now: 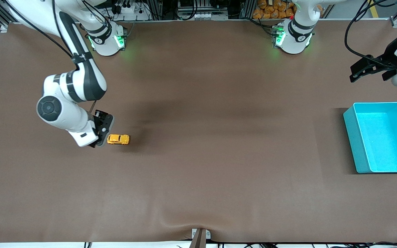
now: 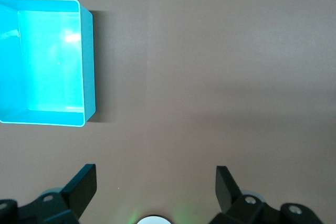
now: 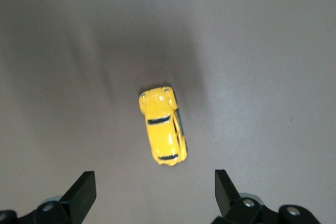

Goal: Wind and store yellow beetle car
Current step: 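Reach the right gripper down over the yellow beetle car, then close the right gripper on the yellow car's body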

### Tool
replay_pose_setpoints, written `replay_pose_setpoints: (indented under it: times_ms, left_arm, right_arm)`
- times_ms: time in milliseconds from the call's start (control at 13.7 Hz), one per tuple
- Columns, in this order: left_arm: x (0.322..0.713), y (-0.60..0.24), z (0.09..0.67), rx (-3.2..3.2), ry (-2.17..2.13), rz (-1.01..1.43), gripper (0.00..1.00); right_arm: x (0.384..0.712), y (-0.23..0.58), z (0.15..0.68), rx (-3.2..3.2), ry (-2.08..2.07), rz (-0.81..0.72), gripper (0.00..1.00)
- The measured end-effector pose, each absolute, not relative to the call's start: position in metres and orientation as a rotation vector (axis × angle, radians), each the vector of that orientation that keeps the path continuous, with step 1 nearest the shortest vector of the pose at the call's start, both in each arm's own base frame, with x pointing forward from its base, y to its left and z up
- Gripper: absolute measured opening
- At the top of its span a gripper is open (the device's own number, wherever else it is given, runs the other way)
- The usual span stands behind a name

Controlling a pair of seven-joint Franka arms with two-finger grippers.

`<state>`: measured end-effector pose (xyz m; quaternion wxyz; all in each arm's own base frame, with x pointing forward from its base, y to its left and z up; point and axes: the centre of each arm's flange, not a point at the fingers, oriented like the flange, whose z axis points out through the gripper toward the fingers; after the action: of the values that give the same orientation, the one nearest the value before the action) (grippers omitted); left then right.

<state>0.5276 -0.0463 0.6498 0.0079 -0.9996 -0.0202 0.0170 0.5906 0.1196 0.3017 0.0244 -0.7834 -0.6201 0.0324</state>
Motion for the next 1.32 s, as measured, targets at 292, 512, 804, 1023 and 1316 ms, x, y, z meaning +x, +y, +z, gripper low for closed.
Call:
replay_pose_setpoints:
  times_ms: [292,512,804,1023,1316]
  left_arm:
    - [0.528,-0.046,0.65,-3.125,-0.063,0.053,1.0]
    - [0.528,-0.046,0.65,-3.125,-0.063,0.053,1.0]
    - [0.528,-0.046,0.65,-3.125,-0.063,0.053,1.0]
    - [0.528,-0.046,0.65,-3.125,-0.063,0.053,1.0]
    - [0.528,-0.046,0.65,-3.125,-0.063,0.053,1.0]
  right_arm:
    - [0.598,0.112,0.255,-2.242,-2.157,0.072,1.0]
    - [0.599,0.11,0.221,-2.213,-2.192,0.081,0.98]
    - [0.598,0.112,0.205,-2.207,-2.197,0.087,0.85]
    - [0.597,0.114,0.204,-2.206,-2.181,0.085,0.78]
    - [0.591,0.122,0.198,-2.198,-2.145,0.08,0.78]
